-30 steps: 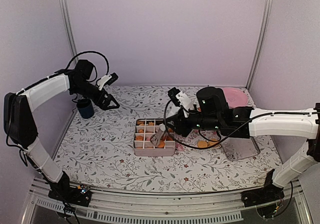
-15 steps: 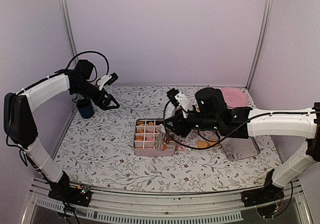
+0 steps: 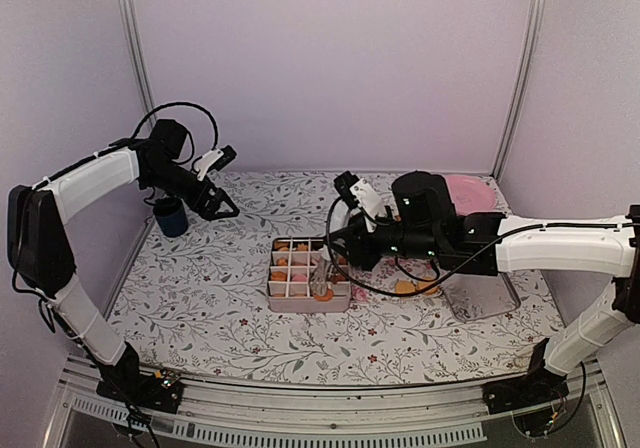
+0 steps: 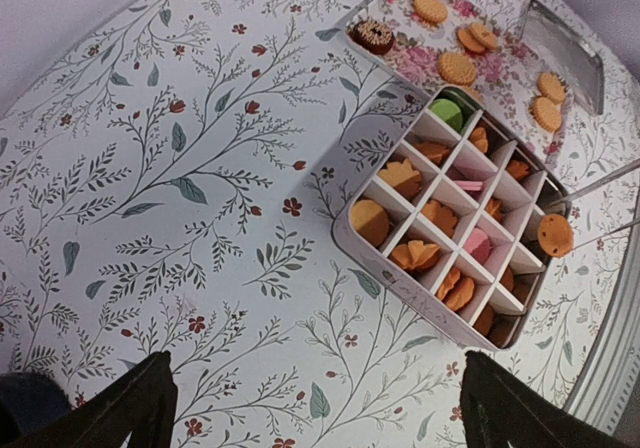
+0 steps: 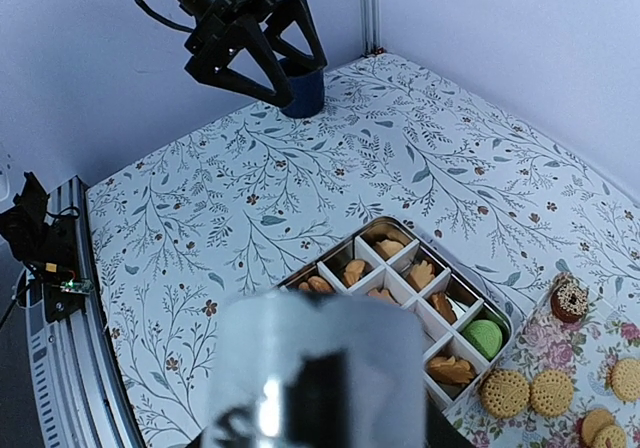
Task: Pack the cookies
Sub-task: Adjust the fake cookies in the packing box.
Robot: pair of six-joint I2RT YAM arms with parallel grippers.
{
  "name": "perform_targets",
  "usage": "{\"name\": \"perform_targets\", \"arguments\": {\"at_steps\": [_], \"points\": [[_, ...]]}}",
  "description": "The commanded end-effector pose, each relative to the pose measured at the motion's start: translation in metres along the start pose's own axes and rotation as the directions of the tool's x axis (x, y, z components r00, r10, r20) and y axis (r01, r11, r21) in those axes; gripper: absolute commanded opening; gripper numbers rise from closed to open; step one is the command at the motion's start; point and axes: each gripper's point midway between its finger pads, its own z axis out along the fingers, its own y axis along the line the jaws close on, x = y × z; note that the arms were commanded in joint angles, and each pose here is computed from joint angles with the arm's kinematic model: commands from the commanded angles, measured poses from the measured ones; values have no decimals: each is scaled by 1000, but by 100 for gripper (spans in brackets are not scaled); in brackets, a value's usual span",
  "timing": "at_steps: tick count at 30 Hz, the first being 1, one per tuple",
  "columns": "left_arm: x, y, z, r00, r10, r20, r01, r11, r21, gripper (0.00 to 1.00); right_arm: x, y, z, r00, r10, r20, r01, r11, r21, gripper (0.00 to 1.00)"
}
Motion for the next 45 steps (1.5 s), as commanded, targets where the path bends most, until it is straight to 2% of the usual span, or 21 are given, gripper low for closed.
{"name": "perform_targets", "arguments": {"at_steps": [1,7,14,28,35,45], "points": [[-3,1,-2,1000,-2,17,2,1000,7,99,-20,3,-20,997,-22,72,22,1000,0,38],[-5,0,-3,1000,-3,19,3,1000,12,99,-11,-3,-30,998,-25,52,24,999,24,34],[-5,-1,-4,1000,-3,17,3,1000,15,99,2,5,-36,999,-24,29,25,999,-27,31],[-6,-2,-5,1000,-2,16,2,1000,19,99,12,16,-22,998,-65,-5,65,994,-92,28],[-4,-2,-4,1000,5,12,-5,1000,16,99,9,17,-12,996,-89,-3,89,992,-88,27],[-3,-3,-4,1000,7,10,-7,1000,19,99,-17,15,-16,991,-115,62,119,991,-60,27]]}}
